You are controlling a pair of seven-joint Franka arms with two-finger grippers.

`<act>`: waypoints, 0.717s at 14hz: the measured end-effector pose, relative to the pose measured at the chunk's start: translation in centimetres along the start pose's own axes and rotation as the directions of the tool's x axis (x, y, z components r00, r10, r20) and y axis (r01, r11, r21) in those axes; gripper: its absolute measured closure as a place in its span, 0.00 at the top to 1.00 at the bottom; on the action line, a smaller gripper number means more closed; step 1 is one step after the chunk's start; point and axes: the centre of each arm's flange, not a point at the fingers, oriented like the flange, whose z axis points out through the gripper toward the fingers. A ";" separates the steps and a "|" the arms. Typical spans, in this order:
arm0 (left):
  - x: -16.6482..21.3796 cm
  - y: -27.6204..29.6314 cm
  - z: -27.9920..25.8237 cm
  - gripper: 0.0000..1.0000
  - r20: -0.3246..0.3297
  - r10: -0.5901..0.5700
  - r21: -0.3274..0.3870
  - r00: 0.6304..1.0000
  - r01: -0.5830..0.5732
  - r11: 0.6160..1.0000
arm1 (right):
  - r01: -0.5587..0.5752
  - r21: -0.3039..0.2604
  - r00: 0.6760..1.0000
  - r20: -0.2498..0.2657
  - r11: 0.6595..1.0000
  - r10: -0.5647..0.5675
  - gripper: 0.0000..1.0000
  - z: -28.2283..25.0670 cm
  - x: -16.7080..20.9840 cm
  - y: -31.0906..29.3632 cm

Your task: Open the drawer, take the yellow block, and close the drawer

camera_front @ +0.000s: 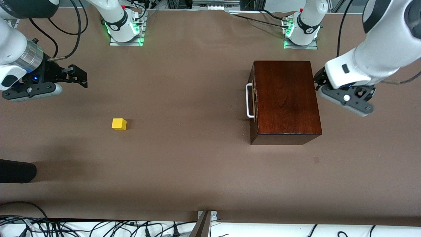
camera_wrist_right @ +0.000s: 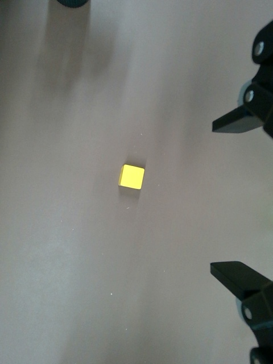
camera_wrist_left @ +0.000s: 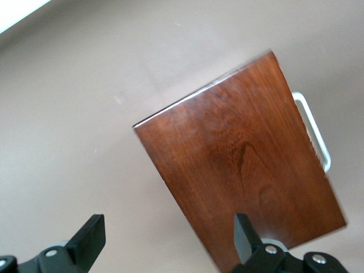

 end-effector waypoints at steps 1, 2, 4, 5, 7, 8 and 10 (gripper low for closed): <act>-1.2 -0.7 -0.3 1.00 -0.022 -0.090 -0.018 0.996 0.090 0.996 | 0.000 0.000 1.000 0.000 1.000 0.000 1.00 0.0 0.0 0.0; -2.4 -2.1 -0.3 1.00 -0.040 -0.172 -0.051 0.984 0.170 0.984 | 0.000 0.000 1.000 0.000 1.000 0.000 1.00 0.0 0.0 0.0; -4.8 -6.4 0.7 1.00 -0.060 -0.298 -0.110 0.953 0.290 0.951 | 0.001 0.000 1.000 0.000 1.000 -0.001 1.00 0.0 0.0 0.0; -5.8 -8.0 1.4 1.00 -0.056 -0.333 -0.121 0.941 0.325 0.938 | 0.001 0.000 1.000 0.000 1.000 -0.001 1.00 0.0 0.0 0.0; -6.9 -8.4 2.3 1.00 -0.042 -0.348 -0.119 0.937 0.341 0.933 | 0.001 0.000 1.000 0.000 1.000 -0.001 1.00 0.0 0.0 0.0; -7.0 -7.8 2.7 1.00 -0.038 -0.343 -0.113 0.939 0.337 0.935 | 0.001 0.000 1.000 -0.001 1.000 -0.001 1.00 0.0 0.0 0.0; -7.1 -7.1 3.2 1.00 -0.032 -0.338 -0.105 0.941 0.333 0.937 | 0.001 0.000 1.000 -0.002 1.000 -0.001 1.00 0.0 0.0 0.0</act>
